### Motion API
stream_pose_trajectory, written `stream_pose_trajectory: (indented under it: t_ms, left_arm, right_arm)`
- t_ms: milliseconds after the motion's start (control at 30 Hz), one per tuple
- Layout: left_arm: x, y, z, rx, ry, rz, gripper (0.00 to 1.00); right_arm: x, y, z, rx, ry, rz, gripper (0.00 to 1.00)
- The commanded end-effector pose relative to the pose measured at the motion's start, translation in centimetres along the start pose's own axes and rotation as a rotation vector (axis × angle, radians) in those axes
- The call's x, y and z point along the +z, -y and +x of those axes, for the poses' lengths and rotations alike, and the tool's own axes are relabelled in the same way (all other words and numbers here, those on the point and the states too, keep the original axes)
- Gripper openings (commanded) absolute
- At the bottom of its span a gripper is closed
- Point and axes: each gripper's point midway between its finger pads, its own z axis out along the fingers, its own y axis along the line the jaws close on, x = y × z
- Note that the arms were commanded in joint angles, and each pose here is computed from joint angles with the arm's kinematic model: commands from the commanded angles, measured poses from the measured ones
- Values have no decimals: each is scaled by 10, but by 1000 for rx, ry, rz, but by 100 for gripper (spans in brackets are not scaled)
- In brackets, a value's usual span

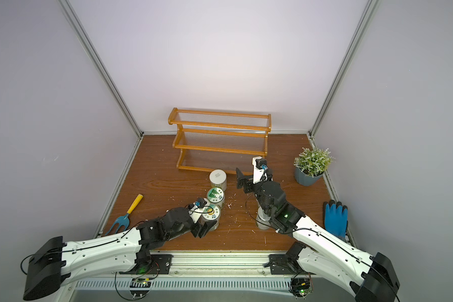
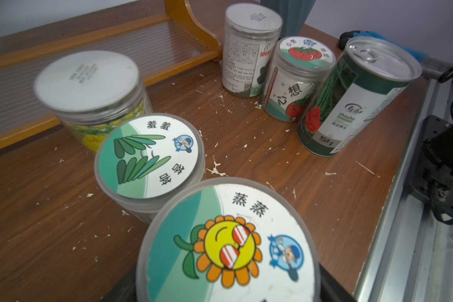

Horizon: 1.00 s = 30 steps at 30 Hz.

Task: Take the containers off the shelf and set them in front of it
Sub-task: Place the container at the center of the board.

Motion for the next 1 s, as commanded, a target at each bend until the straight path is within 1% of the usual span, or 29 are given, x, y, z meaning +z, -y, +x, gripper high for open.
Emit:
stream_pose_trajectory:
  t_ms: [0,200,367,500,667,967]
  left_arm:
    - [5,7,-17,24,63,21,62]
    - [15,4,-18,60,67,-6,62]
    - [18,4,-16,59,73,-10,62]
    - [21,0,-12,72,66,-32,67]
    - [28,0,-4,78,28,-34,75]
    - [28,-2,4,59,-8,-42,82]
  right_arm:
    - [-5,4,-13,22,43,10,99]
    - [-7,6,-11,21,44,15,99]
    - [-8,7,-10,13,43,20,99]
    - [-7,7,-10,8,42,20,99]
    - [-7,7,-11,10,47,18,99]
    - [-7,6,-17,10,57,19,99]
